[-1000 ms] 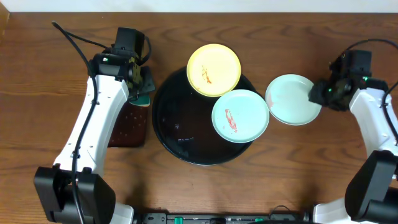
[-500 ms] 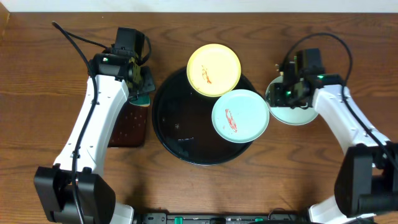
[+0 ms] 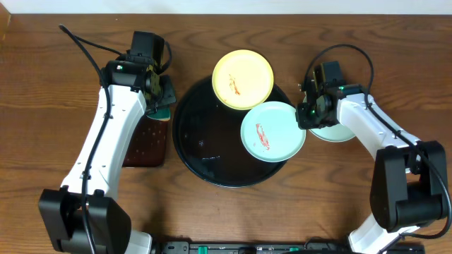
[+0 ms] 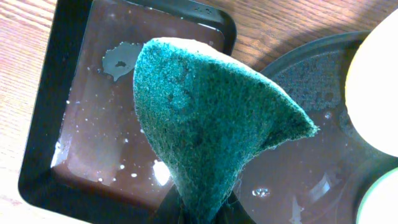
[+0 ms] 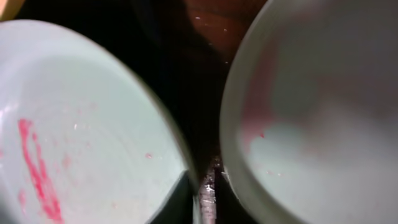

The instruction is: Clean dirty plates on tray and stack at the side

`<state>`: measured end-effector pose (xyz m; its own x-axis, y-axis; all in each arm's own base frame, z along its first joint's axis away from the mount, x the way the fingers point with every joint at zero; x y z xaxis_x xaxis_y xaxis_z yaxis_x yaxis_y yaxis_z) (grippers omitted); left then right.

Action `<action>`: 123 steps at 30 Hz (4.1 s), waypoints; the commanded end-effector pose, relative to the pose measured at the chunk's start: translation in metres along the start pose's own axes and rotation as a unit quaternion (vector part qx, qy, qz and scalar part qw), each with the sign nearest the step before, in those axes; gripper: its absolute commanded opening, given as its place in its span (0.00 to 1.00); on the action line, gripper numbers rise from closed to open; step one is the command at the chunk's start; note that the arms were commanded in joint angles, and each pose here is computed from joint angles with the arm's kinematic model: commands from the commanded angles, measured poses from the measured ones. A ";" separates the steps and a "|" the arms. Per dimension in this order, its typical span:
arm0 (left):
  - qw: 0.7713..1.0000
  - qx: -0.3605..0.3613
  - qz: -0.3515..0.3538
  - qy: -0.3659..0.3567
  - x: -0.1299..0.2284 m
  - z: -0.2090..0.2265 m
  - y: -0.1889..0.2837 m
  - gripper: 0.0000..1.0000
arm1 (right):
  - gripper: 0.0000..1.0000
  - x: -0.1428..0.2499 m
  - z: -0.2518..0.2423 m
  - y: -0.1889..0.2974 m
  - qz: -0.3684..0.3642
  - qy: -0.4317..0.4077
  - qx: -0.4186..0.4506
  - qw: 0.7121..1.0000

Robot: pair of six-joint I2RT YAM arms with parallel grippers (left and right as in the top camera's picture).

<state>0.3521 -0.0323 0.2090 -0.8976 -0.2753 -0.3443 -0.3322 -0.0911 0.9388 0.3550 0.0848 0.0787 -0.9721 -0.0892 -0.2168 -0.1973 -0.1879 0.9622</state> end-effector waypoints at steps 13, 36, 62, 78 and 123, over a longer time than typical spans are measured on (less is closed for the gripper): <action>1.000 -0.006 -0.004 0.011 -0.002 0.002 0.001 0.08 | 0.01 0.015 0.045 0.026 0.017 0.017 -0.028 0.999; 1.000 0.003 0.000 0.009 -0.001 -0.001 0.001 0.07 | 0.35 0.031 0.107 -0.012 0.040 -0.055 -0.030 0.997; 0.987 0.098 0.091 -0.092 0.076 -0.074 -0.023 0.07 | 0.01 0.051 0.112 -0.054 0.111 -0.072 -0.038 0.991; 0.982 0.097 0.143 -0.071 0.140 -0.104 -0.094 0.07 | 0.01 0.051 0.112 -0.054 0.111 -0.072 -0.038 0.991; 0.966 0.024 0.194 -0.167 0.142 -0.071 -0.122 0.07 | 0.01 0.049 0.128 -0.054 0.106 -0.062 -0.076 0.989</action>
<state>0.3014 -0.1392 0.0562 -0.9988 -0.0278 -0.0399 -0.0414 0.0571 0.9975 0.3082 0.2103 0.0497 -0.9999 -0.0097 -0.0128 -0.0088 -0.3329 0.9429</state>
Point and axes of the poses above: each gripper's point midway between its finger pads, its own y axis back along the fingers, its own z axis along the line the jaws close on, x = y × z, the point moved 5 cm from there along y, back along the fingers
